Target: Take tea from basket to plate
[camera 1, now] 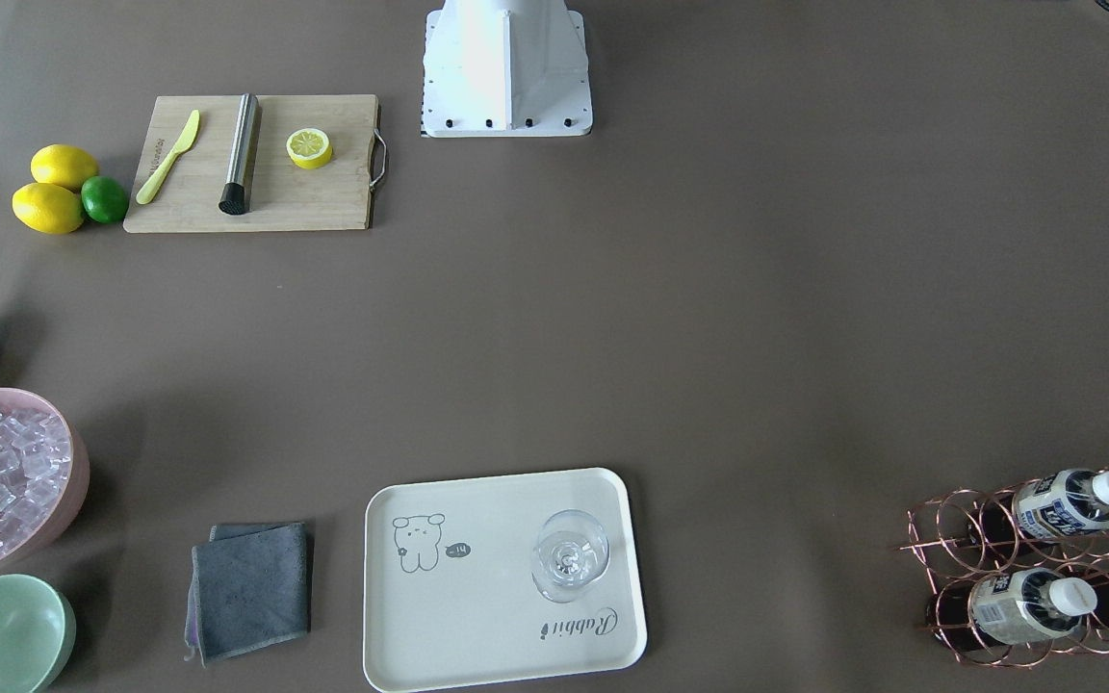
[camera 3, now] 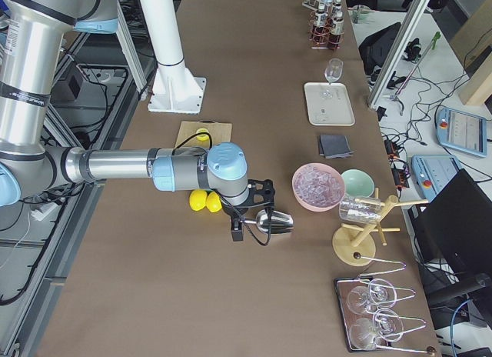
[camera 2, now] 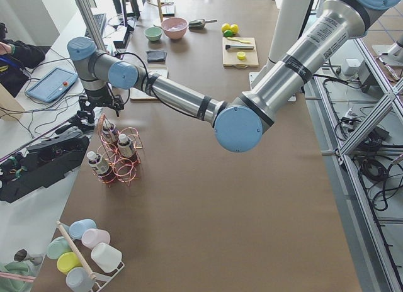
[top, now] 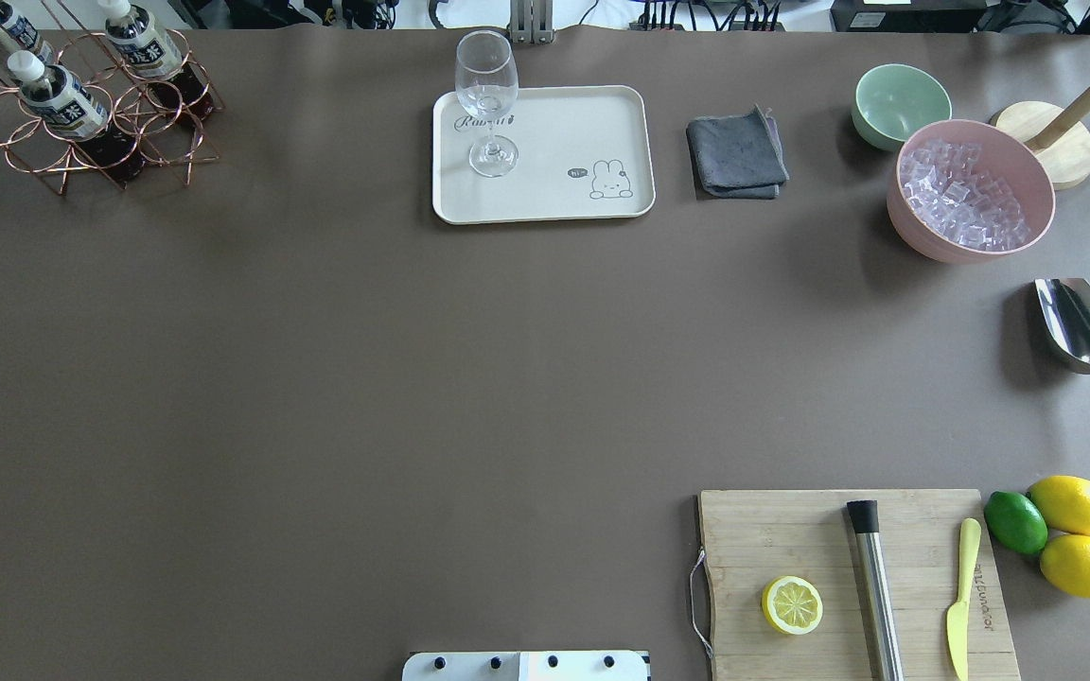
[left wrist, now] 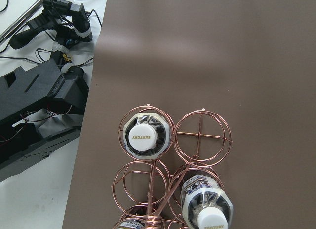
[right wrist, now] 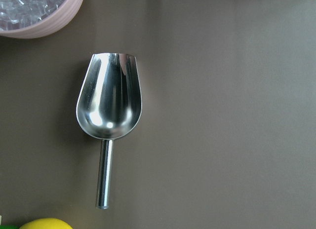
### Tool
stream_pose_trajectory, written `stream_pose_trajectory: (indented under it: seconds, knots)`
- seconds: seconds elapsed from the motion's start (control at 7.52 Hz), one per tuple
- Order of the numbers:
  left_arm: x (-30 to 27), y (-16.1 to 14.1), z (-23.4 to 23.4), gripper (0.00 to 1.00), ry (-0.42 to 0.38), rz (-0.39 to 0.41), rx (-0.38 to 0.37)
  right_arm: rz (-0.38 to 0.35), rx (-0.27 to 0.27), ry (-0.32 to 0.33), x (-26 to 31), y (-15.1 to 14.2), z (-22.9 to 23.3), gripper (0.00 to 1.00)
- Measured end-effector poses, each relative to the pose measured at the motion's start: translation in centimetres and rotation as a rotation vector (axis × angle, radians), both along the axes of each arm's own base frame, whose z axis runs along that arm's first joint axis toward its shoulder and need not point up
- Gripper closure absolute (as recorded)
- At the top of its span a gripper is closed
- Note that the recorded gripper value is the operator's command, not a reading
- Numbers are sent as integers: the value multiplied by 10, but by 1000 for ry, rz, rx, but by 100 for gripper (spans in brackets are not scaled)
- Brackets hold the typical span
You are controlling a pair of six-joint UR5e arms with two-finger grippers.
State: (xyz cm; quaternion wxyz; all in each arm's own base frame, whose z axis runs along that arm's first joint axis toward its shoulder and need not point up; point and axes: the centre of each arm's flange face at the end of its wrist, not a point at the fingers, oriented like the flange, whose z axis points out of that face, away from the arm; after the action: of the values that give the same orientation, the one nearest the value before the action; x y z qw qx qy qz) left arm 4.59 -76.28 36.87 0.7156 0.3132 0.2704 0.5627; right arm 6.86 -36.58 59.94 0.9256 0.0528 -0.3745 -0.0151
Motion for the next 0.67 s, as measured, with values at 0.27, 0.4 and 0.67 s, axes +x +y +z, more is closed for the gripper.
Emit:
stream_pose_trajectory:
  seconds: [0.27,0.4,0.67]
  knots:
    - [-17,-4,11,2,-2,-10,-11,-8,14,0,-2,-5,-4,0]
    - [-19,-5,17,2,-5,-8,-16,-10,17,2,-2,-6,-5,0]
    - [-19,-6,22,3,-7,-5,-22,-23,20,4,-7,-7,-6,0]
